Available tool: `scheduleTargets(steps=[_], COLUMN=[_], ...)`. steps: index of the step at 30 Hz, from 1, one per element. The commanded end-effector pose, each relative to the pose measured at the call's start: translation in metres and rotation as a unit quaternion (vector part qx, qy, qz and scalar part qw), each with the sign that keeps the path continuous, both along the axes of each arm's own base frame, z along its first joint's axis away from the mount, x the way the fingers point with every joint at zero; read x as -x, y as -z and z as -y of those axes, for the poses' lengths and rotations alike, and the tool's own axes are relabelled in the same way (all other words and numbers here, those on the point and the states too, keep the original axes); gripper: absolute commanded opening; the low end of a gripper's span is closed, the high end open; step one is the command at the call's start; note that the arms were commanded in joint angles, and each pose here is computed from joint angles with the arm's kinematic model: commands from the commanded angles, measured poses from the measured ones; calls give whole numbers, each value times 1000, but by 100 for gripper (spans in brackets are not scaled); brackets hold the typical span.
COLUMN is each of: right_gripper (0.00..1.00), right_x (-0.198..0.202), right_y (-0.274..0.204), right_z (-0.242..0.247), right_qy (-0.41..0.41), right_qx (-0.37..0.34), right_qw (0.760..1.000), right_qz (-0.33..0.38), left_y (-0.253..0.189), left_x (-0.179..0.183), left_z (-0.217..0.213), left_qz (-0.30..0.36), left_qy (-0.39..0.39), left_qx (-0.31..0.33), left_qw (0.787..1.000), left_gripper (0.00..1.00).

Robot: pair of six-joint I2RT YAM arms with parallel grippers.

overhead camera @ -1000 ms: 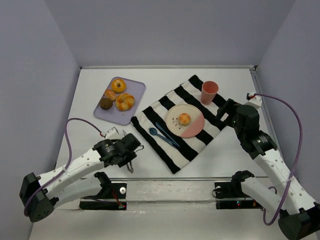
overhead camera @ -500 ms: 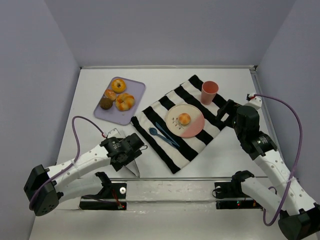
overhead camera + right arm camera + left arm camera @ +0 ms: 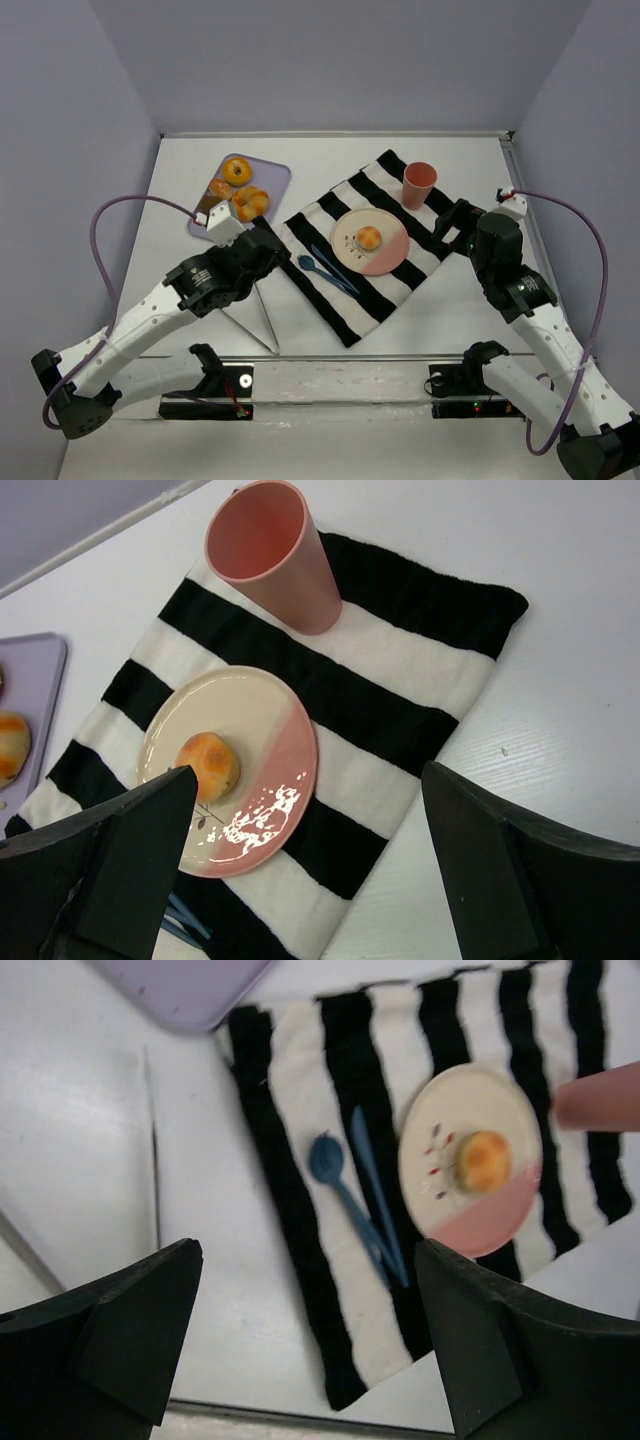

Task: Place the bread

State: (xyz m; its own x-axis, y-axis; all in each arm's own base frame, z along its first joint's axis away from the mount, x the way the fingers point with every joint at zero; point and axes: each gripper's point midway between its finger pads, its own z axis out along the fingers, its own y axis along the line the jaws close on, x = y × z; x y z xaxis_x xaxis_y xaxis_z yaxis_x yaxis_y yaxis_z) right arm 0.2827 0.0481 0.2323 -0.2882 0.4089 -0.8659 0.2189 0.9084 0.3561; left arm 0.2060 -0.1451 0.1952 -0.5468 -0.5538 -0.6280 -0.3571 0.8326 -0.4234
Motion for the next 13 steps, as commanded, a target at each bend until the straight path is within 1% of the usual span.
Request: scheduleTargets(steps=[1,3,4,5,8,13], right_gripper=[100,100,100,100,100,100], right_x=[-2,-1,1,3,8,12], right_y=[-25,-25,-24,-26,-26,-25], right_z=[2,2,2,3,5,6], right_qy=[11,7,8,7,7,2], right_qx=[-20,-19,-18,-17,-15,-11], right_qw=[999,999,999,999,999,999], right_qz=[36,35,33,37,43,45], left_y=[-71,-81,-79,-79,-80,-80], left_x=[-41,-50,-51,-57,-63,-70], left_z=[-4,-2,-2,-11,-21,-26], left_qz=[152,175,174,176,180,195], left_qy=[4,5,10,-1,-10,-6], left_qx=[-25,-10,-9,-16,-9,-1], left_qw=[988,984,985,984,984,981], left_gripper=[99,99,99,99,99,99])
